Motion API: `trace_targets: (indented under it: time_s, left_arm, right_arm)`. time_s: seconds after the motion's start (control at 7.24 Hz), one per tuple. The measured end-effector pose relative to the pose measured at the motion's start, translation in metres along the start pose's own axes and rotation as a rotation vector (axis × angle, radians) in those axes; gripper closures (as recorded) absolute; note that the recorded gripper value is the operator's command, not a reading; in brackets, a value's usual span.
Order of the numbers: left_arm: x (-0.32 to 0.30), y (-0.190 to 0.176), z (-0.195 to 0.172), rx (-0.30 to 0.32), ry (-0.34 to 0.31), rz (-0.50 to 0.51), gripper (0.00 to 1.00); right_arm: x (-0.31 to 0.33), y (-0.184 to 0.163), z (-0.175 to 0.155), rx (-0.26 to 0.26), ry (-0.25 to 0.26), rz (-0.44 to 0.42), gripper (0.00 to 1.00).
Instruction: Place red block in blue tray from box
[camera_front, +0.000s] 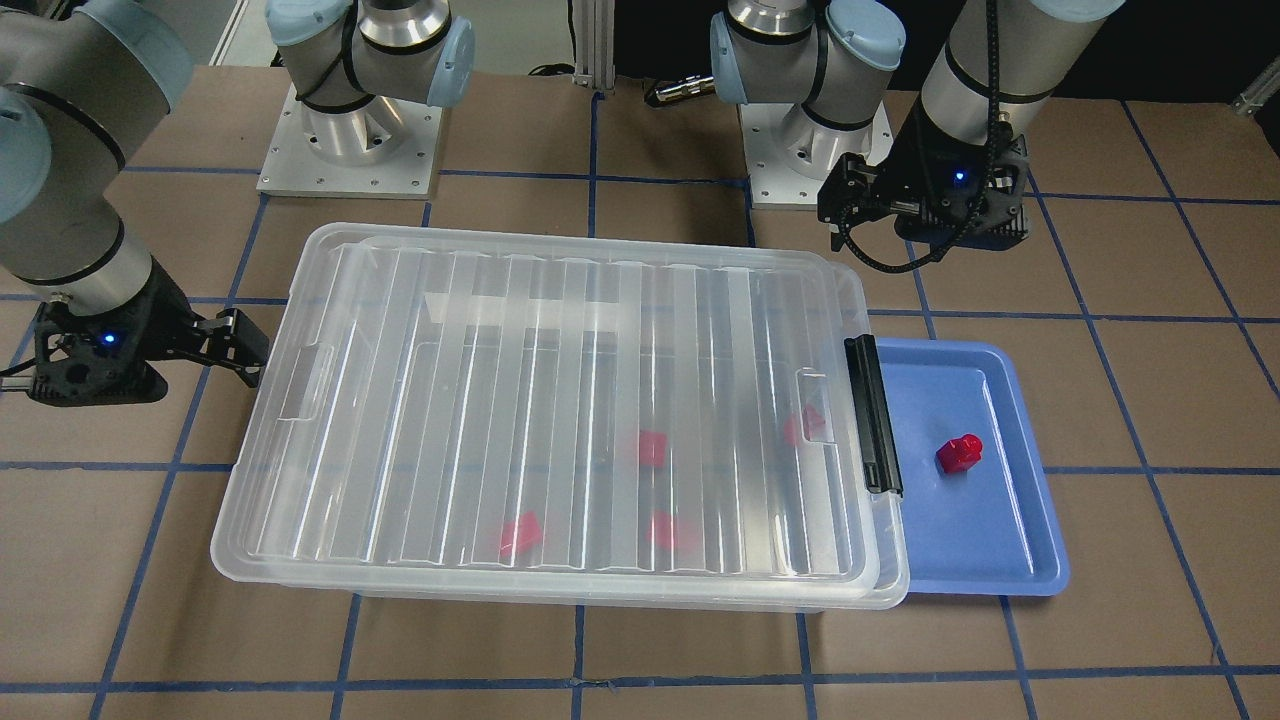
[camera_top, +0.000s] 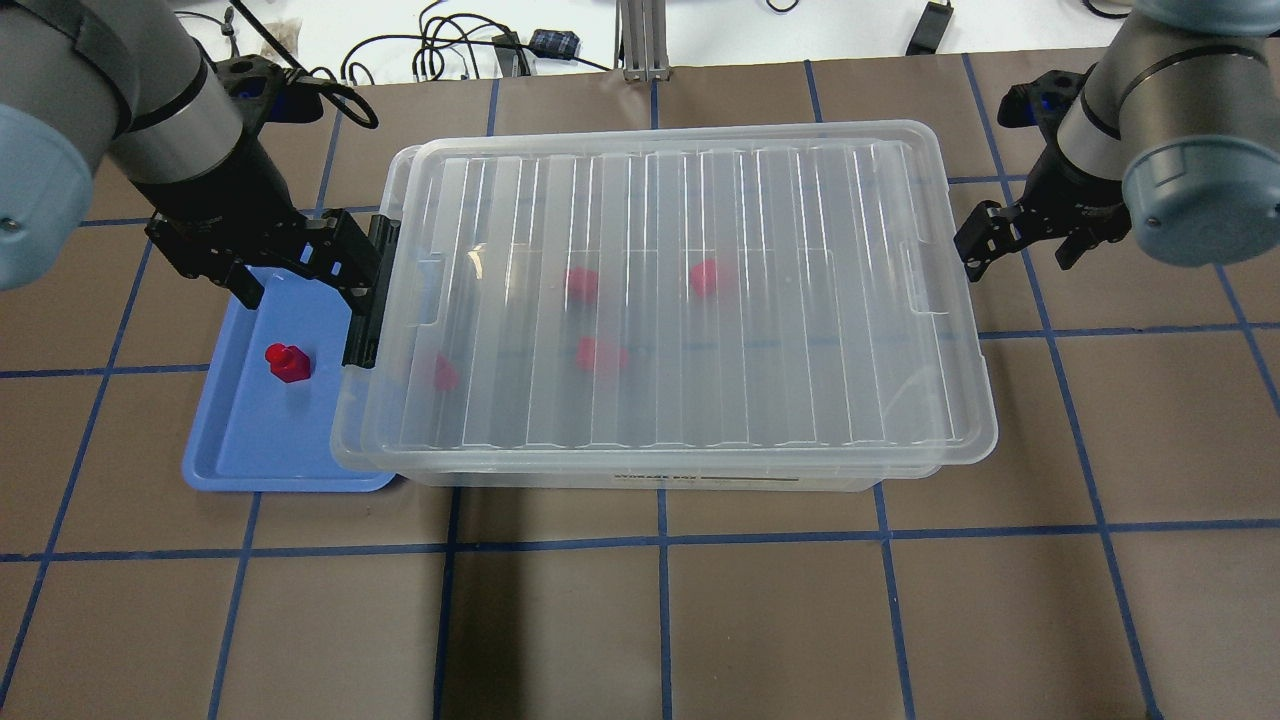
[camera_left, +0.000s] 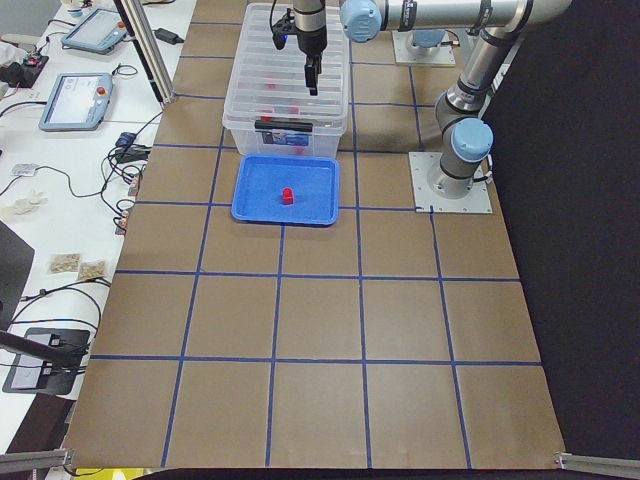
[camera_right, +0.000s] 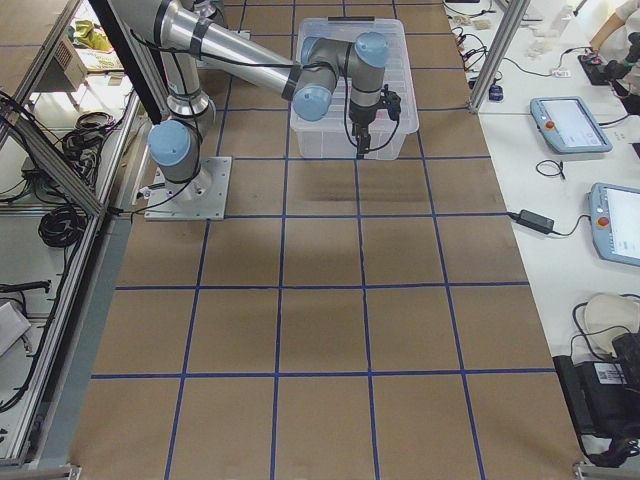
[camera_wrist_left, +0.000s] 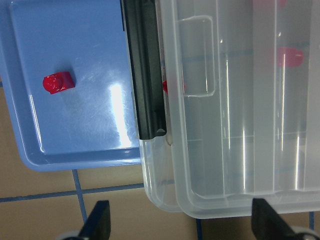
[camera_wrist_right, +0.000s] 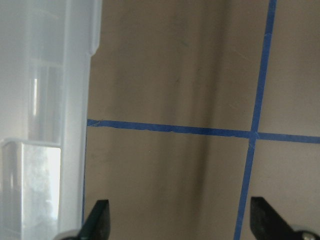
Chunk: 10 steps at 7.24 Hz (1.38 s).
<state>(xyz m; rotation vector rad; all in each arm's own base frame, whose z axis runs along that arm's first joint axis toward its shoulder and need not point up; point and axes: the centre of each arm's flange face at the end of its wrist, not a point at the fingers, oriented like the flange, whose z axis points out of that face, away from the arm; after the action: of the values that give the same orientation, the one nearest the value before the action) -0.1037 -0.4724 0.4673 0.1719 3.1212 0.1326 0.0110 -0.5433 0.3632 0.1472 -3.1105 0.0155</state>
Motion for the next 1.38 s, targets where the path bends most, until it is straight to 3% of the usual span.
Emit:
trace_targets:
  time_s: [0.41, 0.69, 0.97, 1.38]
  left_arm:
    - [-0.005, -0.001, 0.001, -0.002, 0.002, -0.014, 0.0]
    - [-0.005, 0.0, -0.001, 0.005, 0.001, -0.016, 0.0]
    - [-0.005, 0.002, -0.004, 0.01, 0.0, -0.017, 0.0]
    - [-0.005, 0.004, -0.004, 0.007, -0.003, -0.018, 0.0]
  right_arm:
    - [-0.009, 0.011, -0.082, 0.051, 0.005, 0.0, 0.0]
    - [-0.05, 0.028, -0.117, 0.081, -0.012, 0.033, 0.0]
    - [-0.114, 0.038, -0.136, 0.107, -0.019, 0.095, 0.0]
    - [-0.141, 0.039, -0.14, 0.108, -0.017, 0.132, 0.0]
